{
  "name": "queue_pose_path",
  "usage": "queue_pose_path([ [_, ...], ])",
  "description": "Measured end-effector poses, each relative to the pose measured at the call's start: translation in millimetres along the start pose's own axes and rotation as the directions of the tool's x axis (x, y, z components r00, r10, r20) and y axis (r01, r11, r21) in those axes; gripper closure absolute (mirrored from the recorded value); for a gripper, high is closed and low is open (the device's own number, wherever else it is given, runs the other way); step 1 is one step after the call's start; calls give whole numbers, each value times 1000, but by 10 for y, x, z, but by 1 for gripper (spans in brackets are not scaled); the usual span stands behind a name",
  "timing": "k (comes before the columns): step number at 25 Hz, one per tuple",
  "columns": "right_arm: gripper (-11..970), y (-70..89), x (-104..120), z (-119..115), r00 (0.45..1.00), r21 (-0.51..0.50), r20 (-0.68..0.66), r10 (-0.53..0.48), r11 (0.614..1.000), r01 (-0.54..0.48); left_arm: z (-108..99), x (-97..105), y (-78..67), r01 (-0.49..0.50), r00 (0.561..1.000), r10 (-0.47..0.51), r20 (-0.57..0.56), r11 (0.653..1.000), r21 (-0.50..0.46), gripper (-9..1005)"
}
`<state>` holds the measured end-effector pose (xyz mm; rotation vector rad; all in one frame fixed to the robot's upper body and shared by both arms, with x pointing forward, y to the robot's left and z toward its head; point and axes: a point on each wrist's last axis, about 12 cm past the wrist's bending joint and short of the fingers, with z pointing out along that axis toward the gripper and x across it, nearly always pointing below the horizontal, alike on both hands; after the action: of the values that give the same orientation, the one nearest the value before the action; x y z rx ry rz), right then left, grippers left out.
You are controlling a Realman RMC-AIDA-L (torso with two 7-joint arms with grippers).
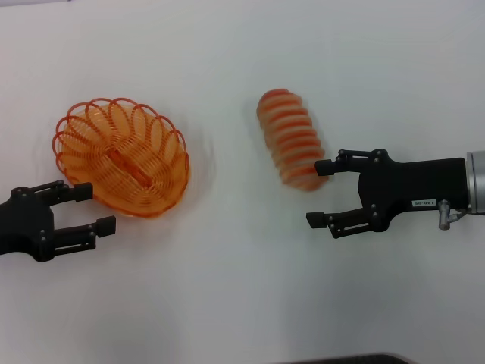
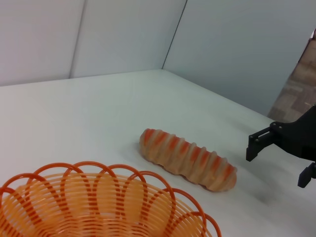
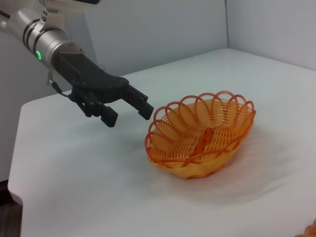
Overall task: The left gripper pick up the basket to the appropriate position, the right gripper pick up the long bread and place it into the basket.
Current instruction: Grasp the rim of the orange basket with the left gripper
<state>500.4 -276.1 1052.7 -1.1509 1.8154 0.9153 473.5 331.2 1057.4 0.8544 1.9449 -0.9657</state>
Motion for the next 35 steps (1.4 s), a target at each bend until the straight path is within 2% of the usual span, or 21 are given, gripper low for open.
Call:
queue_pose_path([
  [11, 17, 0, 1, -1, 1000, 0, 1, 1, 1000, -1, -9, -9, 4, 6, 1000, -6, 12, 1000, -5, 201],
  [15, 17, 3, -5, -3, 1000, -1, 8, 2, 1000, -2, -72, -73, 63, 67, 994, -62, 86, 996, -55, 199],
  [18, 17, -5, -18, 1, 1000, -2, 9, 0, 1000, 0, -155, -178, 152, 162, 977, -147, 152, 983, -88, 200],
  [24, 17, -24, -65, 11, 1000, -9, 19, 4, 1000, -4, -228, -472, 349, 343, 926, -320, 203, 935, -92, 201],
  [28, 17, -28, -125, 21, 999, -34, 33, 5, 999, -4, -248, -691, 563, 497, 864, -466, 189, 852, -167, 202],
  [33, 17, -23, -176, 20, 999, -57, 46, -6, 998, 9, -177, -963, 712, 510, 858, -506, 91, 812, -285, 204],
  [35, 17, -28, -195, 24, 999, -61, 47, -12, 998, 14, -93, -1092, 755, 469, 869, -494, 13, 816, -338, 205],
])
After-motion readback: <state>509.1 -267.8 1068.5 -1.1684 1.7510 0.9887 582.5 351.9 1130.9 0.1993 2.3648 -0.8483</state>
